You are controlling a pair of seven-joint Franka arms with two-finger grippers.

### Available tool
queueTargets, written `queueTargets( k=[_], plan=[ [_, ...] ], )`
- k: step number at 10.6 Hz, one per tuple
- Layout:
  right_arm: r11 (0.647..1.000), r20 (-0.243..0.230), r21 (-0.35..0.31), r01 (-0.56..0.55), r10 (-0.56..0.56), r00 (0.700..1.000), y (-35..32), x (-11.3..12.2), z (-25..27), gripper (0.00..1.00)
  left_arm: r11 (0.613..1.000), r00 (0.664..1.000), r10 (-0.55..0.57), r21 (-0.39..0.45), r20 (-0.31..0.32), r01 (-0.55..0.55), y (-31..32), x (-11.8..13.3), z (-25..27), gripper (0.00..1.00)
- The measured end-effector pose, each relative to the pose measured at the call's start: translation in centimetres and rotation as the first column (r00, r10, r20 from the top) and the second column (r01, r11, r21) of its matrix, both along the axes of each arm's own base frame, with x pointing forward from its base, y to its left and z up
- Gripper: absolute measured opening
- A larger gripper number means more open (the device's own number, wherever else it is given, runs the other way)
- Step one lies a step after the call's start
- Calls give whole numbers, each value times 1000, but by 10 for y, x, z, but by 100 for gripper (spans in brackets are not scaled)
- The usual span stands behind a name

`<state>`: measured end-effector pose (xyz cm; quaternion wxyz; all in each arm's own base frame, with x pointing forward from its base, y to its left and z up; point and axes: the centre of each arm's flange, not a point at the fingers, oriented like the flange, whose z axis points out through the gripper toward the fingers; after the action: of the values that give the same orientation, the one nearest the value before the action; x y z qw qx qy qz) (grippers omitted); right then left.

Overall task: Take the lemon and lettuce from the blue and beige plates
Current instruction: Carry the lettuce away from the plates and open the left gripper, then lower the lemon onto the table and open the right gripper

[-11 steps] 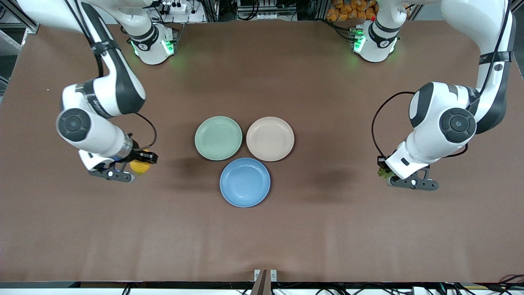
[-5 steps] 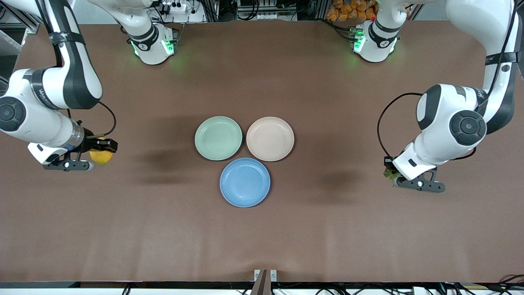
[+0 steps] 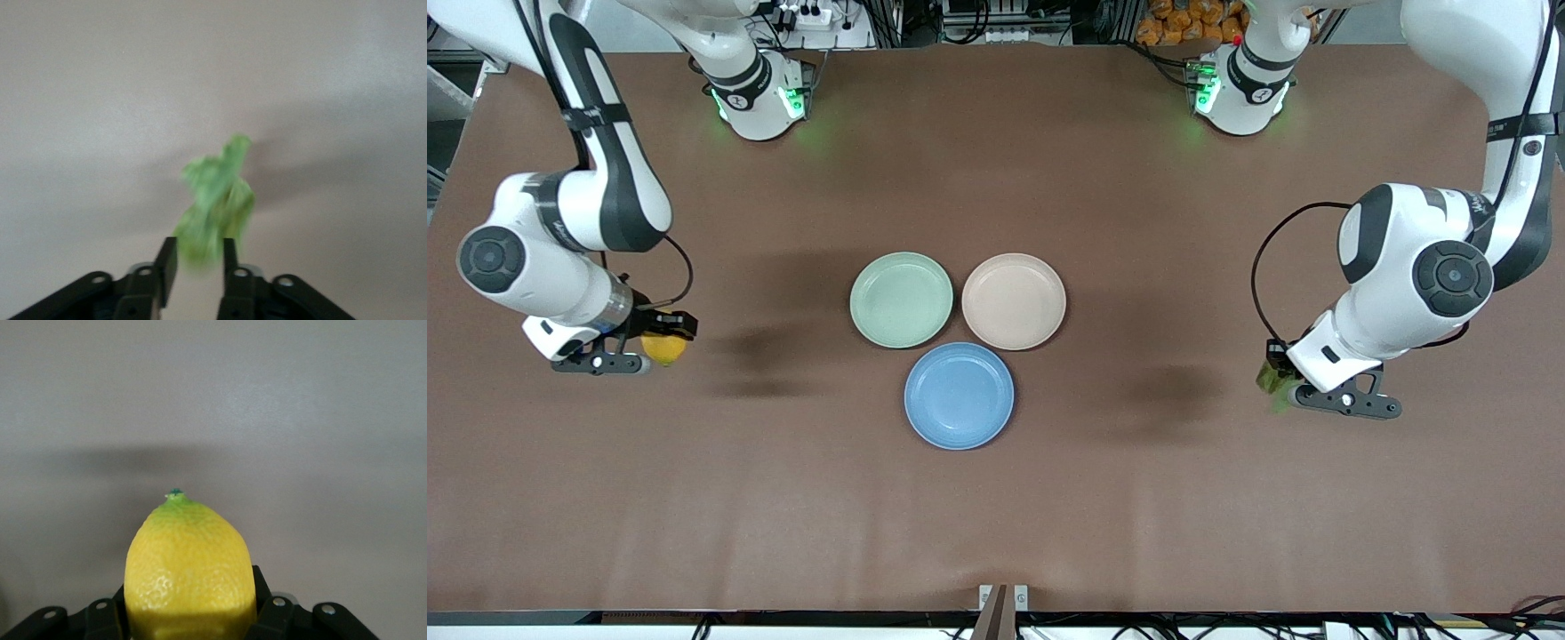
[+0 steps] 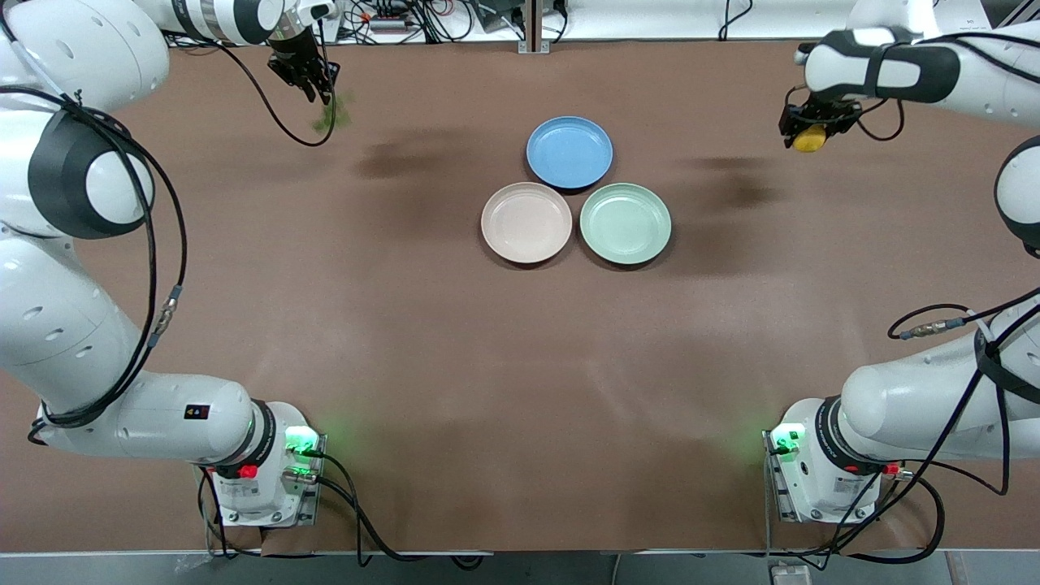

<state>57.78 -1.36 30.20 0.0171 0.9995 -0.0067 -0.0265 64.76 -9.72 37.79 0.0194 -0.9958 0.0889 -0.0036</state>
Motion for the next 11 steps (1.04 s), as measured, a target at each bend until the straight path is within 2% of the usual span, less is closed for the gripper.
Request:
queueTargets(
  k=[3,4,5,7,9,11],
  plan=[
    [1000,70,19,2,-4,998,-3,-9,-56,65,1000,1000,0,-2,3,0,-2,0,2,75],
    [1000,92,28,4,-6,996,-3,-14,-81,65,1000,1000,6,-3,9,-6,-4,0,5,93],
    [999,106,35,5,-9,994,-4,-17,-101,65,1000,1000,21,-5,15,-21,-7,0,8,100],
    [999,111,44,7,-12,994,-3,-19,-125,65,997,997,74,-8,25,-74,-11,-4,16,100],
    [999,113,45,8,-13,994,-4,-19,-127,65,994,993,113,-6,22,-112,-18,-19,22,100],
    [999,114,45,9,-14,993,-4,-18,-127,86,991,991,134,7,15,-134,-19,-46,30,100]
  ],
)
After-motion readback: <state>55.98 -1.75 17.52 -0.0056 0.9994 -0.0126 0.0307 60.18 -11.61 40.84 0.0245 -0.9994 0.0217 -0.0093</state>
